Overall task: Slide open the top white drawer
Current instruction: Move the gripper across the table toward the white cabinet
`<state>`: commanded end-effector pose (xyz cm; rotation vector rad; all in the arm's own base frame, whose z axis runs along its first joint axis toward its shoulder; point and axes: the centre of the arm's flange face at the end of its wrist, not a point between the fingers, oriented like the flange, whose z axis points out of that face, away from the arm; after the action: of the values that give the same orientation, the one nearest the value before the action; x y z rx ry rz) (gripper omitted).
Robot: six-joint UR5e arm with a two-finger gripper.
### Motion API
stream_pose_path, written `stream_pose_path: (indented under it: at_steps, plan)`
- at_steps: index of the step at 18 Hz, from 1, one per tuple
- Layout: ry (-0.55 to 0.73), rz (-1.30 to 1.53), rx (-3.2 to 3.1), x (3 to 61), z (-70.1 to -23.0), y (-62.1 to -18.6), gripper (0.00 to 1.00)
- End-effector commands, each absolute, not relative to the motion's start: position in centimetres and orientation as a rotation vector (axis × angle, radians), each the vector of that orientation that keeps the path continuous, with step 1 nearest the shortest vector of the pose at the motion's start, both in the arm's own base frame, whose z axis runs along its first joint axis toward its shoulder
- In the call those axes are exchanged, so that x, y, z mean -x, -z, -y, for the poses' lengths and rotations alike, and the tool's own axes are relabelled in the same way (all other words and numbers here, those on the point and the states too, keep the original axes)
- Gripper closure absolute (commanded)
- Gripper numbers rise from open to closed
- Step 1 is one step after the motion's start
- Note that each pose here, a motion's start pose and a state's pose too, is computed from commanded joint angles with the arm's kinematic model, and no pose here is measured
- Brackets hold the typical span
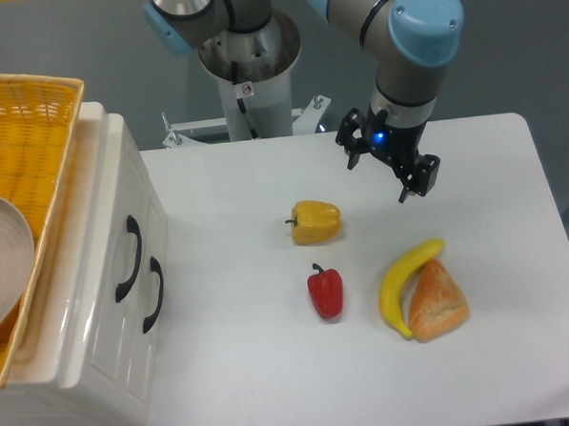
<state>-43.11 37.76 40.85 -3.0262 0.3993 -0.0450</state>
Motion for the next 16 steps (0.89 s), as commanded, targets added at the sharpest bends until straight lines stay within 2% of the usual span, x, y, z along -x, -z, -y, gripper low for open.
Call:
stream_pose_path:
  at_steps: [6,16]
  plan:
    - [0.042,-0.427,3.020,42.7,-38.6,-41.0,0.00]
    - [0.102,-0.401,3.038,41.6,-39.5,-38.8,0.00]
